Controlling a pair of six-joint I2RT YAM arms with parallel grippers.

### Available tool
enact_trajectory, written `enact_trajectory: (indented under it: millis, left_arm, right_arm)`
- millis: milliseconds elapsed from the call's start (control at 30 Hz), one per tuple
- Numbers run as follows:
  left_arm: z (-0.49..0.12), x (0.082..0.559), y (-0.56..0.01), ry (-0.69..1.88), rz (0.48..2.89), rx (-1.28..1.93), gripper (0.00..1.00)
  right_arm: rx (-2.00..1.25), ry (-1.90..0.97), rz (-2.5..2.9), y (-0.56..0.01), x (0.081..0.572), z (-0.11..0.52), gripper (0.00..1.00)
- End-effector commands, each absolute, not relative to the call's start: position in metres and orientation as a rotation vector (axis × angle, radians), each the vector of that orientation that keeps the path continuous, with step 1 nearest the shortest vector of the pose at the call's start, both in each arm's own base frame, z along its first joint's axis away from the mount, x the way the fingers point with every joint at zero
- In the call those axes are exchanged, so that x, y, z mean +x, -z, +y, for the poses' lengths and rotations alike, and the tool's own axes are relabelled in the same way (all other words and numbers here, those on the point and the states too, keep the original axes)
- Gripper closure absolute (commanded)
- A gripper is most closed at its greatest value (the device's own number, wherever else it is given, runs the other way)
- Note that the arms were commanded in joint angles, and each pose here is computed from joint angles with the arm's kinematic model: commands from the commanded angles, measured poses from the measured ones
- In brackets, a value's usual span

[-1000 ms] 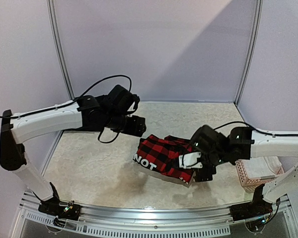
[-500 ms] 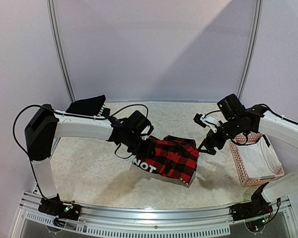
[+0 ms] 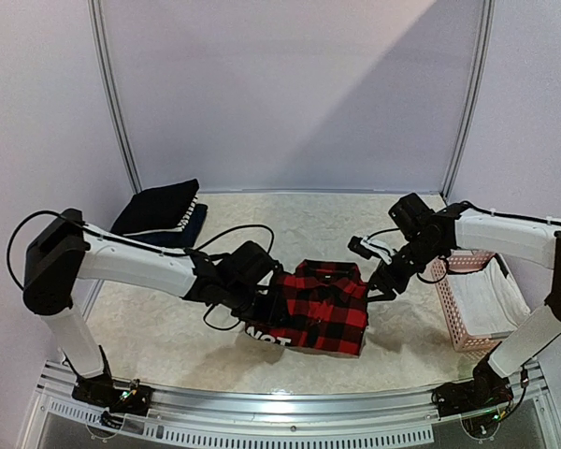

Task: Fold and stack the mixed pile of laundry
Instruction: Adjust the square-folded shirt at the center of the board.

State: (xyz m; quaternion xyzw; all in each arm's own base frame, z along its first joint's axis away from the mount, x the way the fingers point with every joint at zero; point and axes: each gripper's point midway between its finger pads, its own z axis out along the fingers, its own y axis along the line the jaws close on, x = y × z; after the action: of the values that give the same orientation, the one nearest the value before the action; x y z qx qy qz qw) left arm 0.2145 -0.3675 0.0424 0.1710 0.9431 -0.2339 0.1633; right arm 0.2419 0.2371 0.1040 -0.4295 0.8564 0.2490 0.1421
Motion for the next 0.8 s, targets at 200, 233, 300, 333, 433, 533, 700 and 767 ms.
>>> enact_trajectory:
  millis: [200, 233, 300, 333, 433, 533, 700, 767]
  left_arm:
    - [-0.294, 0.250, -0.134, 0.537, 2.536, 0.321, 0.13]
    - [-0.290, 0.252, -0.129, 0.540, 2.540, 0.304, 0.12]
    - [-0.286, 0.255, -0.117, 0.536, 2.556, 0.295, 0.10]
    - [-0.287, 0.257, -0.112, 0.545, 2.560, 0.296, 0.10]
    - [-0.290, 0.261, -0.095, 0.608, 2.577, 0.284, 0.06]
    - [-0.293, 0.265, -0.078, 0.700, 2.597, 0.248, 0.00]
    - [-0.316, 0.273, -0.062, 0.875, 2.580, 0.280, 0.01]
    - [-0.335, 0.274, -0.063, 0.989, 2.552, 0.328, 0.01]
  right_arm:
    - [-1.295, -0.808, 2.469, -0.098, 0.241, 0.258, 0.46]
    - [-1.288, -0.803, 2.490, -0.095, 0.242, 0.258, 0.45]
    - [-1.272, -0.797, 2.521, -0.092, 0.244, 0.258, 0.41]
    - [-1.263, -0.792, 2.543, -0.088, 0.244, 0.257, 0.40]
    - [-1.258, -0.735, 2.585, -0.081, 0.246, 0.251, 0.38]
    - [-1.262, -0.666, 2.617, -0.075, 0.250, 0.245, 0.38]
    - [-1.282, -0.651, 2.632, -0.065, 0.254, 0.248, 0.43]
    - [-1.304, -0.662, 2.630, -0.059, 0.257, 0.254, 0.56]
